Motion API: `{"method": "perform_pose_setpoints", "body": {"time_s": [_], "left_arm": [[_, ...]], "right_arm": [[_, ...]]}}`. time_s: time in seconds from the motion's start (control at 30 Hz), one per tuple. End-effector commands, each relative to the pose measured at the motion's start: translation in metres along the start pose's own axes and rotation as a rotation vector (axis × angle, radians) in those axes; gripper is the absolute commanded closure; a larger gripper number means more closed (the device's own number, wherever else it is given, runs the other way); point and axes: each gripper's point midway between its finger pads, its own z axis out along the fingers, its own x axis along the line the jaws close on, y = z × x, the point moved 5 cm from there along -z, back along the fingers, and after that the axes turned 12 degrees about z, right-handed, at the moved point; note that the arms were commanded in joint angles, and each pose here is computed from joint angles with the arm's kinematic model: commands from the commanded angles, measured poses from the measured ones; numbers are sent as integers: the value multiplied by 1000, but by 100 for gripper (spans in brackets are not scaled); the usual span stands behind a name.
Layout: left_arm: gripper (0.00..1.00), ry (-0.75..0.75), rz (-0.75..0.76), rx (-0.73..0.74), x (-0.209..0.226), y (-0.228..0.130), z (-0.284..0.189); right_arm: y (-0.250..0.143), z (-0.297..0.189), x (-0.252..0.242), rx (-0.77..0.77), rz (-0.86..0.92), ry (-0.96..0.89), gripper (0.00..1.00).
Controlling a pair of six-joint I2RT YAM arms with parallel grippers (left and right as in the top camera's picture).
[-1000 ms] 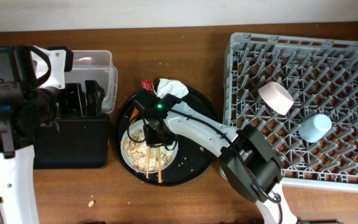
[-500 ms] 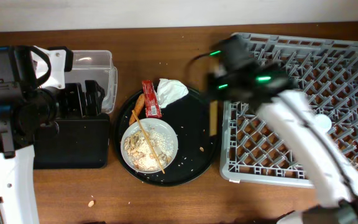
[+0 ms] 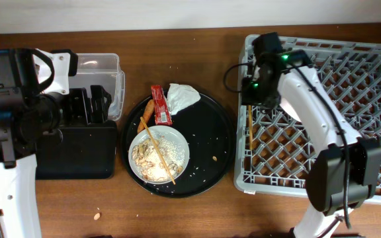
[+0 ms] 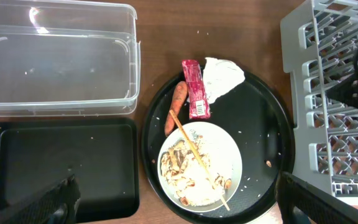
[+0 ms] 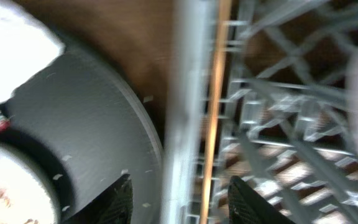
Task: Sort waste into correct bins and load items into the dishwasher rack
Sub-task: 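Grasp the wooden chopsticks from the plate with the right gripper, then move the chopsticks to the rack and release them with the right gripper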
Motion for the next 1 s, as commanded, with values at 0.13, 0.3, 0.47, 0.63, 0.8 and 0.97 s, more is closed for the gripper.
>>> {"method": "perform_pose_setpoints", "body": {"time_s": [0.13, 0.3, 0.47, 0.63, 0.8, 0.97], "left_arm": [[1, -9, 23, -11, -2, 1, -2], [1, -9, 23, -11, -2, 1, -2], [1, -9, 23, -11, -2, 1, -2], [1, -9, 23, -11, -2, 1, -2], [1, -9, 23, -11, -2, 1, -2], [1, -9, 23, -11, -2, 1, -2]], "right_arm": [[-97, -8, 146, 15, -385, 224, 53], [-178, 54, 204, 98, -546, 184, 57], [-187, 98, 198, 134, -516, 82, 61], [-185, 99, 194, 139, -513, 71, 73], [-191, 111, 184, 161, -512, 44, 73], [-192, 112, 181, 170, -512, 35, 96]]}}
